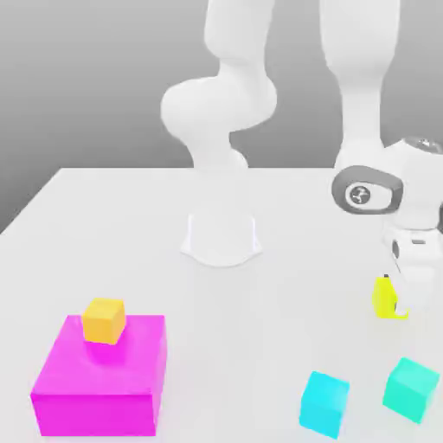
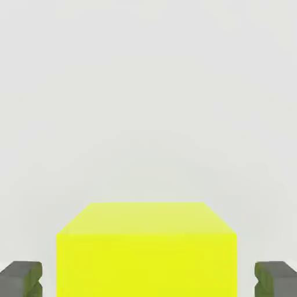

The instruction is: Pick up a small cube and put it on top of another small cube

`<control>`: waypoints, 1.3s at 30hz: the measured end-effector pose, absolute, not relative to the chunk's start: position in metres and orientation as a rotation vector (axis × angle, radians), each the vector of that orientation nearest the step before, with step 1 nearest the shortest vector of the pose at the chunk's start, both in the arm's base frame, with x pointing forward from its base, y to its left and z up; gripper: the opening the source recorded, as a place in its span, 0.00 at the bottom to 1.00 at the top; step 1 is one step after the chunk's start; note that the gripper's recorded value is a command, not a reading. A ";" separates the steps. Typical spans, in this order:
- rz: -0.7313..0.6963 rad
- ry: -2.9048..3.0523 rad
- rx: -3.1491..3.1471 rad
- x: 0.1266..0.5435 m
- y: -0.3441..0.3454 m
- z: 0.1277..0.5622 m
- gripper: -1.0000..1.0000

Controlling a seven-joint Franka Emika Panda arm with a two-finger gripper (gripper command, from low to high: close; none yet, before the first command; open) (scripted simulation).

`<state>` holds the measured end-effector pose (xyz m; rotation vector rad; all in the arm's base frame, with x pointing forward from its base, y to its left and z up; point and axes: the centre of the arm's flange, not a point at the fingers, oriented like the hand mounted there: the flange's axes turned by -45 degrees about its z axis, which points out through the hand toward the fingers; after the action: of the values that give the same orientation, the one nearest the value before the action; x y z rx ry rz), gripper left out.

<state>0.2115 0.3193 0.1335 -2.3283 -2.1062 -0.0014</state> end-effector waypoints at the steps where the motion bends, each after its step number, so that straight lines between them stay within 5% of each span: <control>1: -0.001 -2.106 -2.329 0.211 0.319 0.133 0.00; 18: -0.002 -2.075 -2.357 0.218 0.319 0.198 0.00; 31: 0.002 -0.936 -2.993 0.403 0.285 0.249 0.00; 36: 0.000 -0.780 -3.042 0.427 0.274 0.204 0.00; 37: 0.000 -0.779 -3.043 0.426 0.274 0.195 1.00; 39: 0.000 -0.779 -3.043 0.426 0.274 0.195 1.00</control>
<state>0.4265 0.2737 0.1949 -3.0429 -0.7785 -0.0001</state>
